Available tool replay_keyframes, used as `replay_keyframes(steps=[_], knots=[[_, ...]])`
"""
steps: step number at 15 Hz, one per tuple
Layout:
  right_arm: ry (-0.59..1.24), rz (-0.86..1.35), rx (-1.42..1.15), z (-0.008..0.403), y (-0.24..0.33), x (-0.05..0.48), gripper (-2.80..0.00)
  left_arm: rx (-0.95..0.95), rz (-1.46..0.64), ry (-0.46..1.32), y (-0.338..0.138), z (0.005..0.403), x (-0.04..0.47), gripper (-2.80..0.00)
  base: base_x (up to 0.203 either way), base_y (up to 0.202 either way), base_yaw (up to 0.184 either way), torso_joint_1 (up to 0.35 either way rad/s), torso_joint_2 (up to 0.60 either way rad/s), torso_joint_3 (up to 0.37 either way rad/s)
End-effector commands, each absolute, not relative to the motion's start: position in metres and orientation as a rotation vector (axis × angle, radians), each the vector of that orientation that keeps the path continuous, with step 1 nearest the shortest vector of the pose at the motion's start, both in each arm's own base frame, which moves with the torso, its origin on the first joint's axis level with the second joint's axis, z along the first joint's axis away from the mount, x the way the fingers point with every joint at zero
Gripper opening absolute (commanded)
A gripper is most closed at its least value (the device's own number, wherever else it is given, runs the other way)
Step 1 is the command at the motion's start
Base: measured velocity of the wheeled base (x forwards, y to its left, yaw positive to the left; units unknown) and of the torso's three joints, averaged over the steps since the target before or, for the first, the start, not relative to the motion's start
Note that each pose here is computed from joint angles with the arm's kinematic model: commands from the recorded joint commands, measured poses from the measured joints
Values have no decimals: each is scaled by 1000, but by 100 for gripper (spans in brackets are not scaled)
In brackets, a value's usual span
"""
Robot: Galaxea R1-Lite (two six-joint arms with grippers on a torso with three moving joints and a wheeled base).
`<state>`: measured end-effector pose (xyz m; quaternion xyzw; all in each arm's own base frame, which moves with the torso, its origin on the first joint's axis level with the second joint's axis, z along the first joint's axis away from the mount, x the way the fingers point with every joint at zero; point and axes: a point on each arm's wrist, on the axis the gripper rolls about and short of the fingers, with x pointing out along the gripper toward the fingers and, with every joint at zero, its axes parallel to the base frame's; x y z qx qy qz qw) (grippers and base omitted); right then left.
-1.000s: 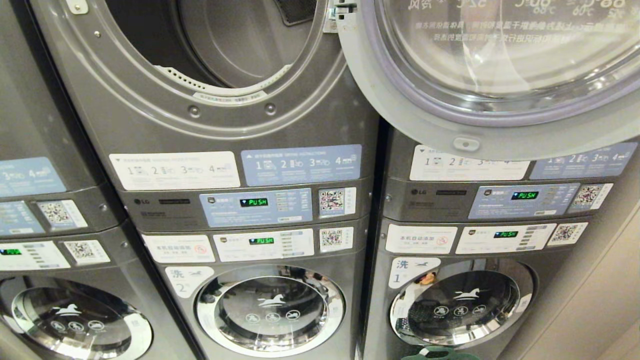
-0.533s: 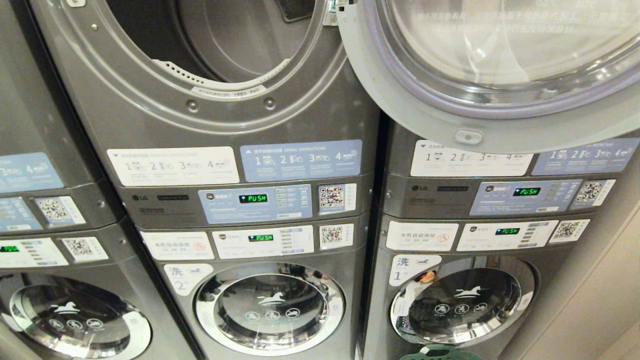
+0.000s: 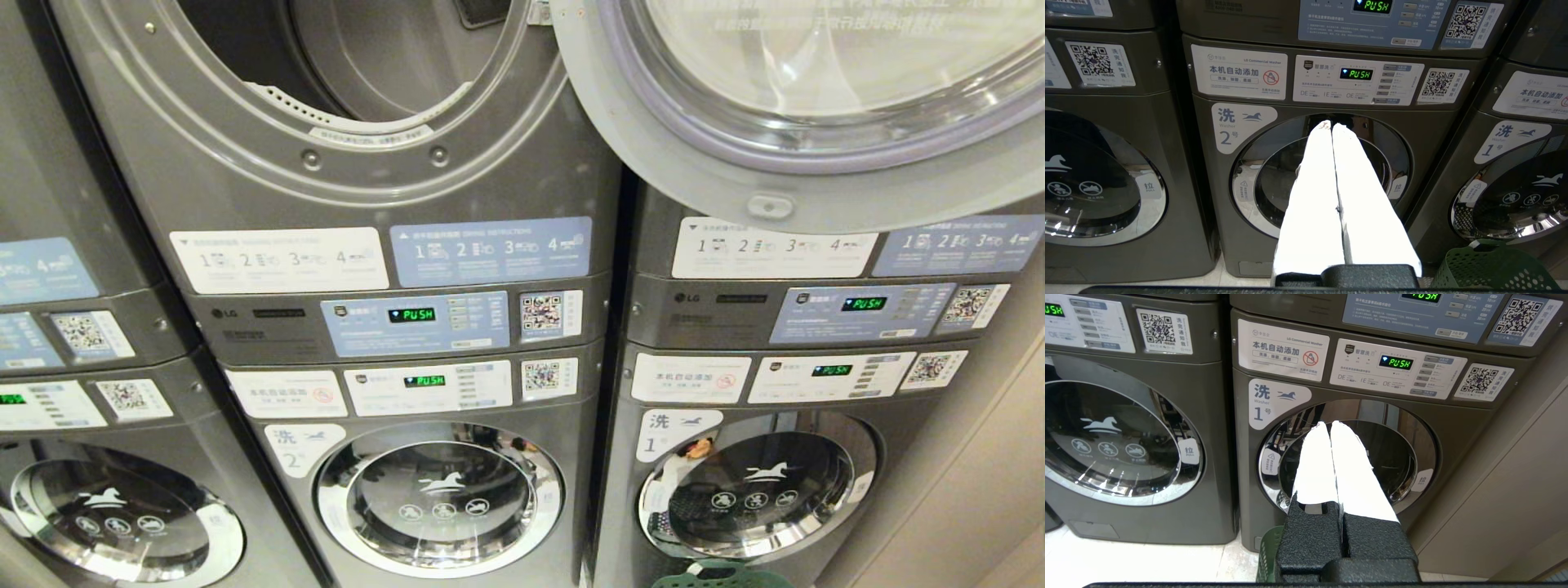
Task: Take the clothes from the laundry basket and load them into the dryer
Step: Take the clothes out of the basket
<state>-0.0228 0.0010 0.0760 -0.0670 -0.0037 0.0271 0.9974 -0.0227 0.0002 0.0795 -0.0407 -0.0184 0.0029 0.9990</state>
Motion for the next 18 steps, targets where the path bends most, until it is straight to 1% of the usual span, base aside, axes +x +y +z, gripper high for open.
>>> replay_keyframes(steps=[1, 10, 15, 18], knots=[[-2, 57, -135, 74, 1, -22, -280, -83, 7, -6, 0, 71, -20, -280, 0, 0, 0, -125, 271, 126], [-1, 55, -134, 74, 1, -22, -280, -92, 21, -8, 1, 71, -20, -280, 0, 0, 0, -133, 303, 166], [-1, 55, -129, 74, 1, -22, -280, -152, 24, -3, 1, 70, -20, -280, 0, 0, 0, -142, 310, 176], [-3, 60, -132, 74, 1, -22, -280, -156, 35, -6, 1, 70, -21, -280, 0, 0, 0, -147, 332, 183]])
